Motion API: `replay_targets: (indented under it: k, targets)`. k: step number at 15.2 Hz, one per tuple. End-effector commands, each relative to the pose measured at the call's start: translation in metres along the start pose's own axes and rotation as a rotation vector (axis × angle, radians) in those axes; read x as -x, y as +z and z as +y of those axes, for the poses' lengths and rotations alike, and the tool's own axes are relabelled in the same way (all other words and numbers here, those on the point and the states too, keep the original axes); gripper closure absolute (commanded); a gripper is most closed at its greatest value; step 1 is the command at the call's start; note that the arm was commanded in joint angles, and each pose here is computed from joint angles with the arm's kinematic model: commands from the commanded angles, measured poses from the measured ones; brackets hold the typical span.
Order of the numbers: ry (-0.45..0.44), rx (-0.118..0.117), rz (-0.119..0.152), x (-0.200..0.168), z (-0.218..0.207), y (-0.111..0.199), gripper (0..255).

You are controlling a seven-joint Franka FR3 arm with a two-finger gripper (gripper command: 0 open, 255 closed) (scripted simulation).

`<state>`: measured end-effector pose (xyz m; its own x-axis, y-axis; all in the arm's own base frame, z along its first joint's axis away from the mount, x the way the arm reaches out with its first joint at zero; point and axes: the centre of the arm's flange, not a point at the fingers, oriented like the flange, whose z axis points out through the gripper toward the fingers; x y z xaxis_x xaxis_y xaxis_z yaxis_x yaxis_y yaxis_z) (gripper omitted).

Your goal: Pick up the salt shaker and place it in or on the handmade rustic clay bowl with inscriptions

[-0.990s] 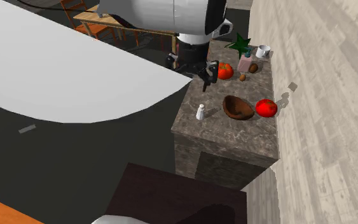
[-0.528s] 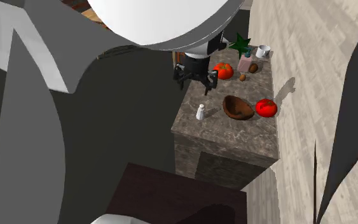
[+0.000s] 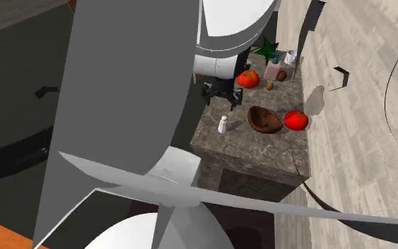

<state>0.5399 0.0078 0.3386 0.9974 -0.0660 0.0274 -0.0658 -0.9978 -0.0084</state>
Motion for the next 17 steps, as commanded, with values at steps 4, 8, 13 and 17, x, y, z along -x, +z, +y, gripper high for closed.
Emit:
replay_targets:
  k: [4, 8, 13, 17]
  targets:
    - [0.003, 0.006, -0.006, -0.043, 0.002, 0.053, 0]
    - [0.006, 0.01, -0.011, -0.075, 0.005, 0.096, 0]
    - [0.01, 0.016, -0.018, -0.115, 0.01, 0.149, 0]
    - [0.012, 0.018, -0.021, -0.13, 0.012, 0.18, 0]
